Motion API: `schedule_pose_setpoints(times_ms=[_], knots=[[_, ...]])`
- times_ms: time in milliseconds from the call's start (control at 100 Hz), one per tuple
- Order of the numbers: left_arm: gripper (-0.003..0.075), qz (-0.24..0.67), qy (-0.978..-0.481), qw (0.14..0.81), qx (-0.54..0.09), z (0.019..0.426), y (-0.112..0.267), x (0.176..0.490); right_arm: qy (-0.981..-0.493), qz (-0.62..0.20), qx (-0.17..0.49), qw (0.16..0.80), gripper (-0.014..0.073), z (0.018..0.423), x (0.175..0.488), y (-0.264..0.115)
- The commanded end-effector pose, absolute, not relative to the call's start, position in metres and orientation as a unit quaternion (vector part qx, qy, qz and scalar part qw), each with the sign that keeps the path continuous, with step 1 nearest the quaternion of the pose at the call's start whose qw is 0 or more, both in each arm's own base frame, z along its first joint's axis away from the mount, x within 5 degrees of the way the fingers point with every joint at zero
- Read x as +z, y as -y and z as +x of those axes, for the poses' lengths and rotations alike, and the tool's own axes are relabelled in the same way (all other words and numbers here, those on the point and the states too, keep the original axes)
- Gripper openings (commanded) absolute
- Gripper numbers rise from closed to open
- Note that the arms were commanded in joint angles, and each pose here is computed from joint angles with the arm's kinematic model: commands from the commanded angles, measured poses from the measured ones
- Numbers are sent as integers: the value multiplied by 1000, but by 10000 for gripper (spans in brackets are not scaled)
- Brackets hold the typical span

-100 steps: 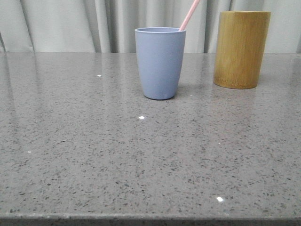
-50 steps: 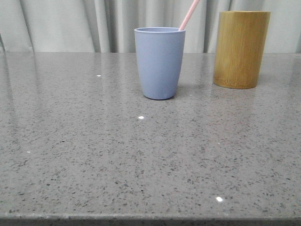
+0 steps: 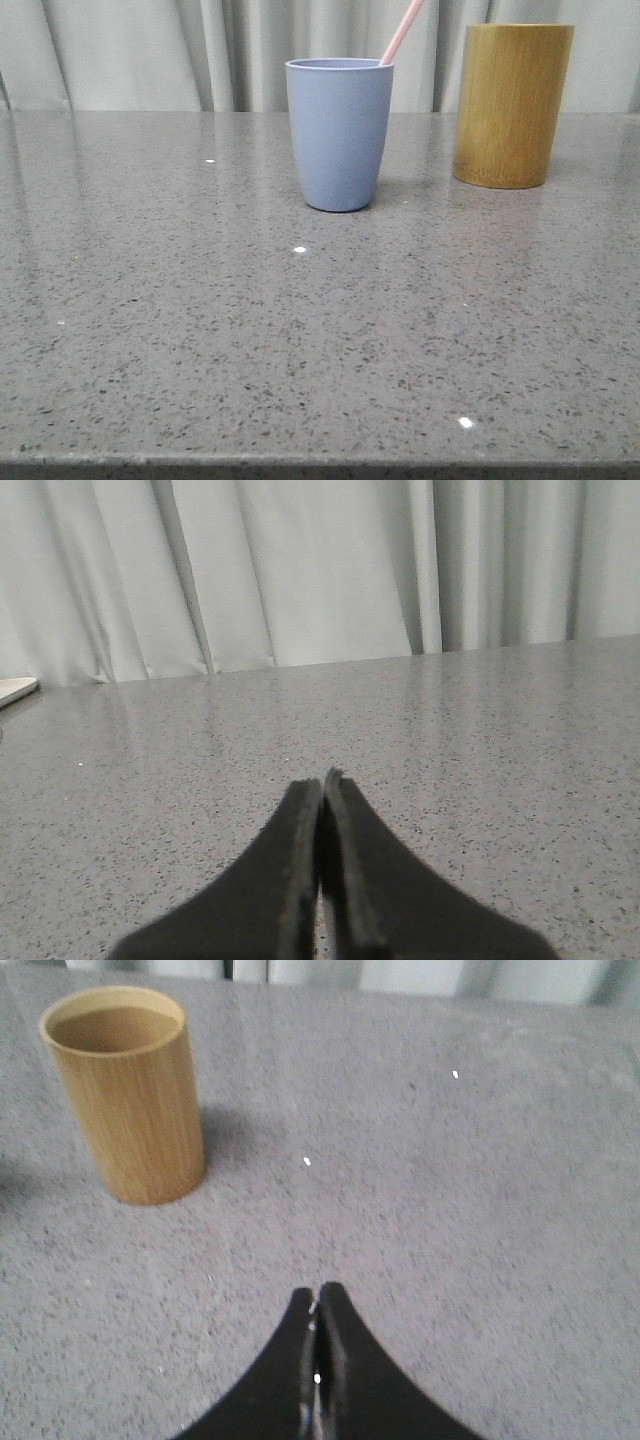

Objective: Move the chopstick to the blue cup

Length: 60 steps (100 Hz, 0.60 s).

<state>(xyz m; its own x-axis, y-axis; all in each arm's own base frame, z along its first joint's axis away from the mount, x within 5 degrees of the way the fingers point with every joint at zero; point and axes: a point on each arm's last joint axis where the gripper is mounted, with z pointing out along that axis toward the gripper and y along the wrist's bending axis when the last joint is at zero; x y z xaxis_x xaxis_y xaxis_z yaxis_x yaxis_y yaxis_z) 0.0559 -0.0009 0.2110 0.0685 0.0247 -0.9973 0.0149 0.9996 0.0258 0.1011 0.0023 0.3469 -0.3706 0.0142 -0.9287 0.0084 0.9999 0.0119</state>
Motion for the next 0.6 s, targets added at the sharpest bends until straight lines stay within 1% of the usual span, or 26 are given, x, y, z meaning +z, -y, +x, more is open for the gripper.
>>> schedule_pose_setpoints(times_ms=[0,50,190,240,380,510,590], knots=[[-19,11,-642,766,-2,53,1,217,-772,-19,7,635,-68,97,353,-4],[-19,11,-642,766,-2,53,1,217,-749,-32,13,662,-68,90,344,-6],[-19,11,-642,766,-2,53,1,217,-709,-57,22,703,-68,74,305,-8],[-19,11,-642,766,-2,53,1,217,-707,-59,25,704,-68,69,287,-7],[-19,11,-642,766,-2,53,1,217,-701,-58,28,711,-68,55,251,-6],[-19,11,-642,766,-2,53,1,217,-686,-53,34,725,-68,47,231,-5],[-19,11,-642,766,-2,53,1,217,-693,-57,34,718,-68,51,223,-6]])
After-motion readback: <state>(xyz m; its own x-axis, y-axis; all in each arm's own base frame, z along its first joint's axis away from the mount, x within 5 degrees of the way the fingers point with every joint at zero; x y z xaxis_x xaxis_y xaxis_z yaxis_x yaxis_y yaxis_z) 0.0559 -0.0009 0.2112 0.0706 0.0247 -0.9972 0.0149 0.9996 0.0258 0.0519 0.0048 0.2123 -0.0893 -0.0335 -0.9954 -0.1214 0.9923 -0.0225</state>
